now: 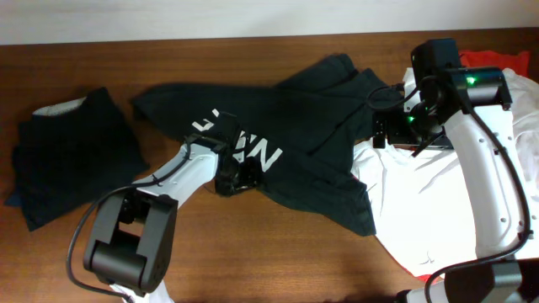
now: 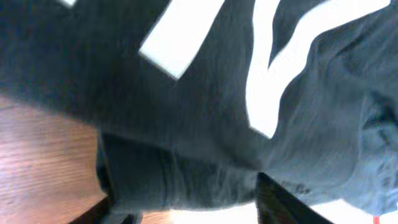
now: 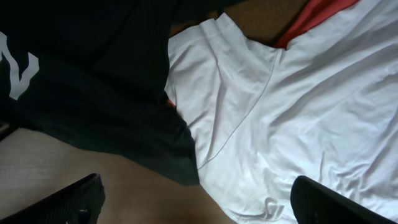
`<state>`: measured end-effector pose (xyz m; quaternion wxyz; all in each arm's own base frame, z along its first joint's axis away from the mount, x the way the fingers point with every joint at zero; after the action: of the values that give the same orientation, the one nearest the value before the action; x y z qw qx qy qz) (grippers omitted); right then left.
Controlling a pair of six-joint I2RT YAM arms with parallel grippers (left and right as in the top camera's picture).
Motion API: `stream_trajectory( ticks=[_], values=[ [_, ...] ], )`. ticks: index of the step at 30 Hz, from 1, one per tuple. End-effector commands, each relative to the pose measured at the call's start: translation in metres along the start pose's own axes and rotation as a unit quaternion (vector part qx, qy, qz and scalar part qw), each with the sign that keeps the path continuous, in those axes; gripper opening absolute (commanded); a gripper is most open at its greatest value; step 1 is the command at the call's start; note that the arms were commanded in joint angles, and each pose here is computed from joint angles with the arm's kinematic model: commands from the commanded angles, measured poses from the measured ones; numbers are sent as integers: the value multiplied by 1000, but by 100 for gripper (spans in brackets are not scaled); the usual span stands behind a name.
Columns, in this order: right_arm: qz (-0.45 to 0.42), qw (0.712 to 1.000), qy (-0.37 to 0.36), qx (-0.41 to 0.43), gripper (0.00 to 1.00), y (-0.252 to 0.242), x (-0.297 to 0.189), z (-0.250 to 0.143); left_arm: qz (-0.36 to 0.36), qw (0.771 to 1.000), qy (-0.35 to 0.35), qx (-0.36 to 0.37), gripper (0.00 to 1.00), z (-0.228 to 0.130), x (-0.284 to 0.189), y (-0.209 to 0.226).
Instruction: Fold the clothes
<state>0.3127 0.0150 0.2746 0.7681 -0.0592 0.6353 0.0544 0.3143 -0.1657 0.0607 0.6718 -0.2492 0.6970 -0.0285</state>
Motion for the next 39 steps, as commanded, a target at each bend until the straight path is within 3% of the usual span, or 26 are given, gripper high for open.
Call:
stream_trajectory(
  ticks=[1, 2, 5, 7, 10, 11, 12, 13, 14, 18, 20, 23, 24, 27, 29, 30, 31, 34, 36, 38, 39],
  values=[
    [-10, 1000, -11, 5, 99, -3, -8, -1, 54, 998, 23, -16, 17, -7, 29, 25],
    [-10, 1000, -11, 5, 99, -3, -8, -1, 78, 997, 22, -20, 0, -8, 28, 32],
    [-10, 1000, -11, 5, 99, -3, -8, -1, 185, 981, -16, -49, 0, 2, 0, 67],
    [-10, 1000, -11, 5, 99, -3, -8, -1, 232, 962, -108, -92, 0, 39, -68, 90],
    [-10, 1000, -11, 5, 98, -3, -8, -1, 175, 942, -235, -166, 0, 90, -168, 108],
    [-10, 1000, -11, 5, 99, -3, -8, -1, 141, 941, -242, -187, 5, 96, -184, 115],
    [-10, 1000, -11, 5, 99, -3, -8, -1, 101, 953, -207, -198, 72, 91, -180, 115],
    [-10, 1000, -11, 5, 99, -3, -8, -1, 87, 961, -168, -201, 99, 82, -170, 113],
    [-9, 1000, -11, 5, 99, -3, -8, -1, 106, 968, -107, -202, 99, 62, -151, 111],
    [-9, 1000, -6, 5, 99, -3, -5, -2, 159, 972, -10, -174, 99, 8, -94, 114],
    [-8, 1000, 4, 5, 99, -3, 1, -5, 195, 968, -12, -159, 99, -3, -74, 126],
    [-7, 1000, 6, 5, 99, -3, 4, -6, 168, 972, -81, -143, 99, 17, -57, 128],
    [-7, 1000, 7, 5, 99, -3, 4, -6, 158, 973, -97, -140, 97, 23, -55, 126],
    [-7, 1000, 6, 5, 99, -3, 4, -6, 116, 978, -119, -129, 72, 29, -39, 123],
    [-7, 1000, 6, 5, 99, -3, 4, -5, 98, 981, -104, -128, 44, 25, -36, 119],
    [-8, 1000, 5, 5, 99, -3, 4, -5, 98, 981, -104, -128, 26, 26, -36, 119],
    [-8, 1000, 5, 5, 99, -3, 4, -5, 97, 981, -107, -127, 2, 27, -37, 118],
    [-8, 1000, 5, 5, 99, -3, 4, -5, 96, 983, -109, -112, 0, 29, -42, 115],
    [-7, 1000, 7, 5, 98, -3, 5, -5, 104, 985, -103, -91, 0, 26, -70, 105],
    [-3, 1000, 25, 5, 59, -2, 20, -6, 132, 979, -111, -108, 0, 5, -128, 105],
    [-1, 999, 36, 5, 46, -2, 33, -8, 135, 976, -126, -118, 0, -4, -146, 111]
  ],
)
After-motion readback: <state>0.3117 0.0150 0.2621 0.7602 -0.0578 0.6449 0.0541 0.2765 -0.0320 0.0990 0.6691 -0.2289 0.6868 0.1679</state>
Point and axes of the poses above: each gripper's point midway between its finger pads, its own x axis out along the fingers, its own y axis along the line the jaws close on, z = x × y, the point moved 6 cm from there along -x, back along the fingers, and after that the axes turned 14 degrees about -x, right-handed, at the moved point
